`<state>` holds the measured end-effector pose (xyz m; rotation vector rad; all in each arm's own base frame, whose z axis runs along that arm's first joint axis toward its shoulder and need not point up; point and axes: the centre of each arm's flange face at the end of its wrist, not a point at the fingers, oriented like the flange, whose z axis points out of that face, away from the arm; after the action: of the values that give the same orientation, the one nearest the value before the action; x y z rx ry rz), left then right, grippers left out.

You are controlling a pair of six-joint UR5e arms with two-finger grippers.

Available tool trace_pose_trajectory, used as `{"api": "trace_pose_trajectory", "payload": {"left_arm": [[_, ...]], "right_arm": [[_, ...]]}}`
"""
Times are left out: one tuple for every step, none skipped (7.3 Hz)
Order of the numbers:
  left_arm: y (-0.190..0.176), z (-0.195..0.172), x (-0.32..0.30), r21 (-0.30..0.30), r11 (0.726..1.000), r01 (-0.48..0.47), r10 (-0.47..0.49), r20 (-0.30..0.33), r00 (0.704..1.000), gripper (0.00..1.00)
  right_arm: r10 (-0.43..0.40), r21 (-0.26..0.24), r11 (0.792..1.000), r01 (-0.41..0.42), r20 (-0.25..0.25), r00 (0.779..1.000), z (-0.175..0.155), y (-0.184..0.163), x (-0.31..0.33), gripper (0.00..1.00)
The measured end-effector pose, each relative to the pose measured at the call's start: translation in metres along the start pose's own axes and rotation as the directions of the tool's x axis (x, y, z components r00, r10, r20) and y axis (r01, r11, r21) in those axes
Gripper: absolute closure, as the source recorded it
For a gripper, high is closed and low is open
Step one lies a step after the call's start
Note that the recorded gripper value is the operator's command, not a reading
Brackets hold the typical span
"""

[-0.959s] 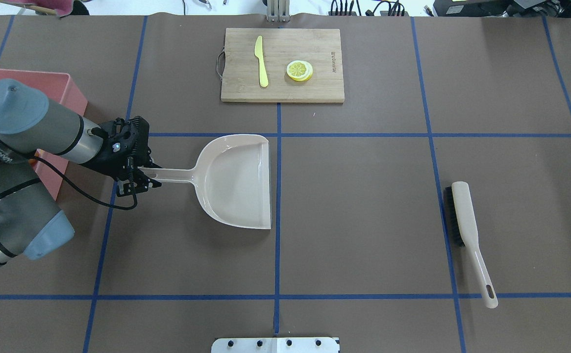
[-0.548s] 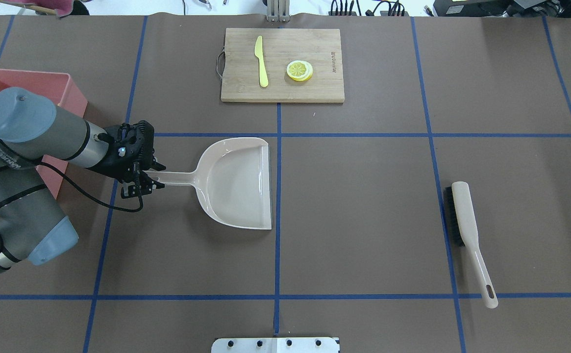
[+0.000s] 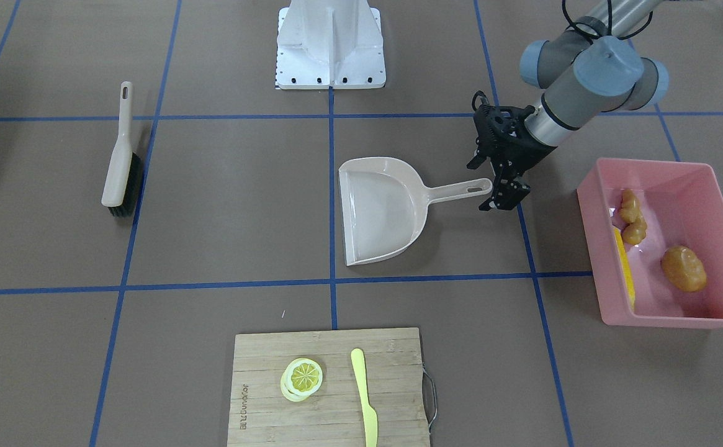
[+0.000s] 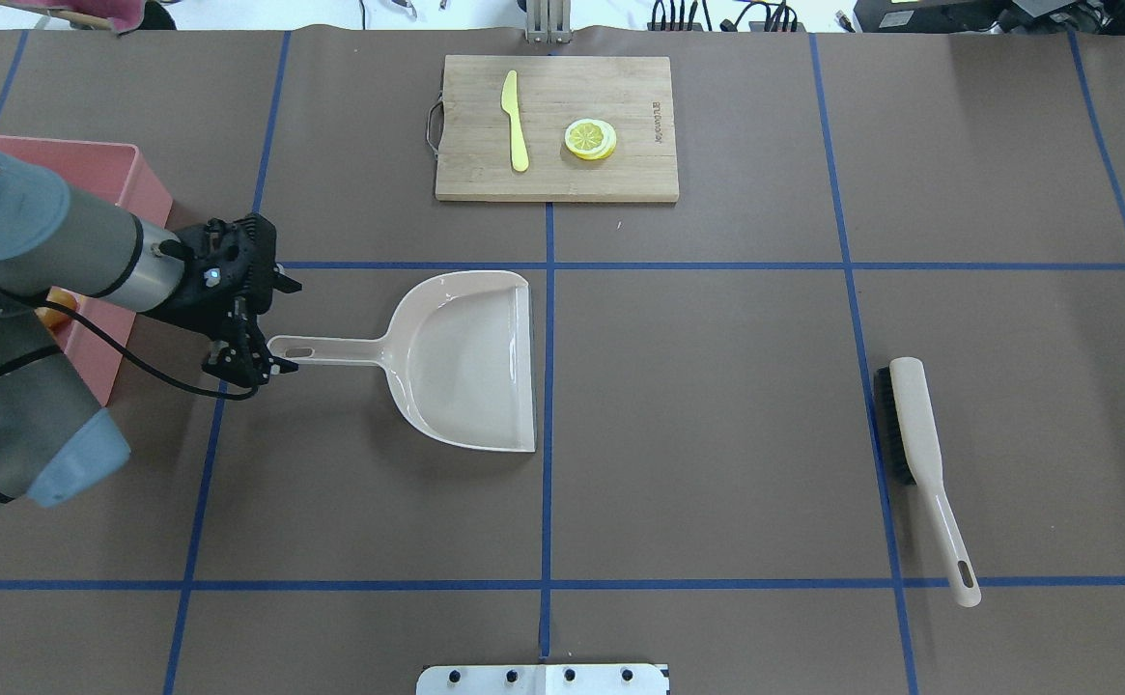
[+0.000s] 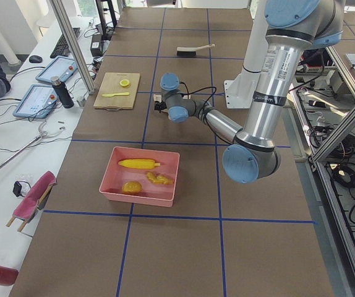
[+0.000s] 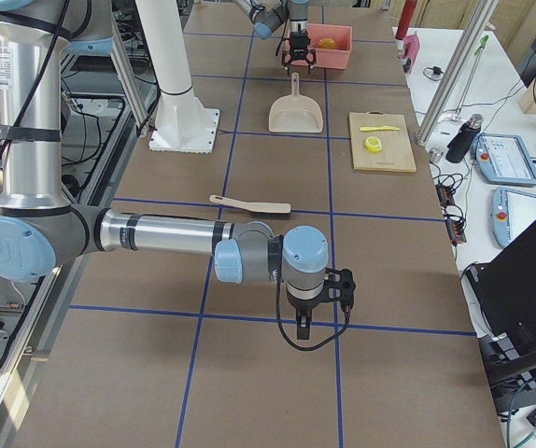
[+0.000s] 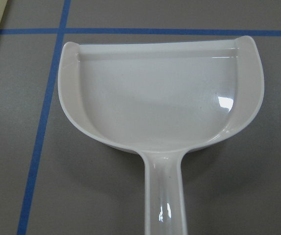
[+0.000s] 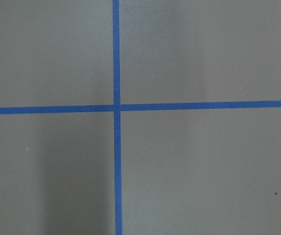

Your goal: Sweep and dump trash into bin

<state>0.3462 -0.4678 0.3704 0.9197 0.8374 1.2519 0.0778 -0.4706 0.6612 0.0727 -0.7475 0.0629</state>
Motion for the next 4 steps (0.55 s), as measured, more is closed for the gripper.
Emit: {"api": "trace_pose_trajectory", "payload": {"left_arm": [[0.043, -0.032, -0.014, -0.031, 0.997, 0.063, -0.062, 0.044, 0.997, 0.01], [0.096, -0.072, -0.029, -0.073, 0.985, 0.155, -0.147, 0.107, 0.983, 0.01], [0.141, -0.106, -0.039, -0.116, 0.959, 0.260, -0.241, 0.156, 0.958, 0.01], [0.181, -0.127, -0.050, -0.149, 0.913, 0.381, -0.354, 0.175, 0.919, 0.01]], "right_arm": [[-0.001, 0.001, 1.000, 0.001, 0.000, 1.000, 0.000, 0.000, 0.000, 0.00], [-0.003, 0.002, 1.000, 0.003, -0.001, 1.000, -0.001, -0.001, -0.001, 0.00], [-0.003, 0.003, 1.000, 0.003, -0.001, 1.000, -0.001, -0.001, 0.000, 0.00], [-0.003, 0.002, 1.000, 0.003, 0.003, 1.000, 0.000, 0.000, -0.001, 0.00]]}}
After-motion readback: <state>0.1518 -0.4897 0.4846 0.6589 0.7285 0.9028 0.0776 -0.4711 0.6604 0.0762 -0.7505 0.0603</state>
